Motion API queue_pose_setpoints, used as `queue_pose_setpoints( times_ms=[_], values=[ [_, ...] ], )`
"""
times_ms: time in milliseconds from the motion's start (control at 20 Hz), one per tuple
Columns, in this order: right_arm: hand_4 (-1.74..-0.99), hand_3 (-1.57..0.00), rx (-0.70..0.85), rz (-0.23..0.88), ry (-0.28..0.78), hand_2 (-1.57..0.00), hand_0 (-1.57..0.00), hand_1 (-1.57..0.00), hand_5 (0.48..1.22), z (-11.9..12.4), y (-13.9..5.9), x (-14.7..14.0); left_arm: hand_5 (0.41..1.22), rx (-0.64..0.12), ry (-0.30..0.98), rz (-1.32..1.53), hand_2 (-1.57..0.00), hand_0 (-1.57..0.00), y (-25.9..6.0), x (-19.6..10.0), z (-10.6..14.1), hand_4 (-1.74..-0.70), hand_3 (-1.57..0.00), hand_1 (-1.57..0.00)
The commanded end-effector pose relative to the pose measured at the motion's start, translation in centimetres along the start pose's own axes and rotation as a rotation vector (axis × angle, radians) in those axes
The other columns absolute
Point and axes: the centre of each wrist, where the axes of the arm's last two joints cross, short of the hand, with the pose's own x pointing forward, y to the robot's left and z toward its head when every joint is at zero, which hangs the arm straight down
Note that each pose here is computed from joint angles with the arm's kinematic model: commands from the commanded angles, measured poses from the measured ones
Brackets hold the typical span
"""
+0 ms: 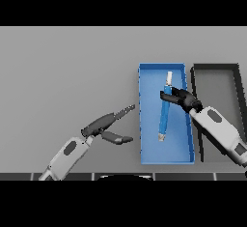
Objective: Pick up the blue pipe and place it into the blue bin.
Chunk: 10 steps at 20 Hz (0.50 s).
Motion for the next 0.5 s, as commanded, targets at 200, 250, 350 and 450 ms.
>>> queue_pose_setpoints(
  times_ms=[200, 250, 350, 450],
  values=[
    [-1.122, -0.02, -0.037, 0.023, -0.011, -0.03, -0.04, -0.03, 0.705, -0.69, 0.12, 0.25, 0.459, 0.004, -0.001, 0.026, 0.0, 0.0, 0.01, -0.28, -0.07, -0.91, 0.0, 0.0],
    [-1.12, -0.02, -0.023, 0.01, -0.031, -0.02, -0.03, -0.03, 0.702, -0.38, 0.19, 0.32, 0.46, 0.009, 0.002, 0.025, 0.0, 0.0, 0.29, -0.22, 0.06, -0.91, 0.0, 0.0],
    [-1.123, -0.01, -0.027, 0.003, -0.035, -0.02, -0.02, -0.02, 0.689, -0.16, -0.46, 0.23, 0.464, 0.001, 0.007, 0.023, 0.0, 0.0, 0.1, -0.72, 0.2, -0.92, 0.0, 0.0],
    [-1.132, -0.01, -0.029, 0.008, -0.02, -0.01, -0.01, -0.01, 0.675, -0.23, -0.36, 0.1, 0.466, 0.005, 0.016, 0.02, 0.0, 0.0, 0.43, -0.51, -0.25, -0.92, 0.0, 0.0]
  ],
)
